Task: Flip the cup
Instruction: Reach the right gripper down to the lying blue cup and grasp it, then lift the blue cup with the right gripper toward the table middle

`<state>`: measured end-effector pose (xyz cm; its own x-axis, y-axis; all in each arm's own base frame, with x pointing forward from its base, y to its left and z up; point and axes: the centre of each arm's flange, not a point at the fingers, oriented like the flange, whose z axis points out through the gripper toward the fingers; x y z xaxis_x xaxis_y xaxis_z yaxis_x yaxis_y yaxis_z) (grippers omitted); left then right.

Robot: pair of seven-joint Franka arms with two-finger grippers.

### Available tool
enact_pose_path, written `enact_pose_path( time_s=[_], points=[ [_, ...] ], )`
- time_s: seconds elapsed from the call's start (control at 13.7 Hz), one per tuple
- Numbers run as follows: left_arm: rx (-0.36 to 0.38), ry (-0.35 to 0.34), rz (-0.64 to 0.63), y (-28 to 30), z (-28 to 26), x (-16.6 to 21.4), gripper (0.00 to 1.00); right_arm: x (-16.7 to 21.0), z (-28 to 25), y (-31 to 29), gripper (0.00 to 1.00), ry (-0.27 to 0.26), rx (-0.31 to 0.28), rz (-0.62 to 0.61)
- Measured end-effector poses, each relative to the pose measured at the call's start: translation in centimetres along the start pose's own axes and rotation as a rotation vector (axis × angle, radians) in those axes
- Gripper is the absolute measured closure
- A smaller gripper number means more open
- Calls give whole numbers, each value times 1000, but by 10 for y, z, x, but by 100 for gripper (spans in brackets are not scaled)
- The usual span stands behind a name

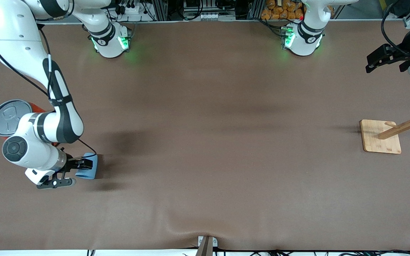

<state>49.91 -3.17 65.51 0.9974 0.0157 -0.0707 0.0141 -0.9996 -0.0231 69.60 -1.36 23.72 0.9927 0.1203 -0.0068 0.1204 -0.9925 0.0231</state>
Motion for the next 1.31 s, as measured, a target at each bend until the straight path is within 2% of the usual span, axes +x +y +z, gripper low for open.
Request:
enact_pose_path(
  time_s=[0.29,0.66,1.09,1.17,1.24,1.31],
  points=[
    [-1,3,-6,-4,-5,-3,0,-4,27,2,0,-33,5,2],
    [-1,4,-9,-5,-5,-4,0,-8,48,0,0,-59,45,35],
    [-1,5,-8,-4,-5,-4,0,-8,51,0,0,-64,50,39],
    [-1,5,-8,-4,-6,-4,0,-8,51,-1,7,-65,50,39],
    [-1,5,-8,-4,-6,-4,0,-8,51,-1,19,-66,51,38],
    [-1,5,-8,-4,-6,-4,0,-8,49,-1,20,-66,51,37]
  ],
)
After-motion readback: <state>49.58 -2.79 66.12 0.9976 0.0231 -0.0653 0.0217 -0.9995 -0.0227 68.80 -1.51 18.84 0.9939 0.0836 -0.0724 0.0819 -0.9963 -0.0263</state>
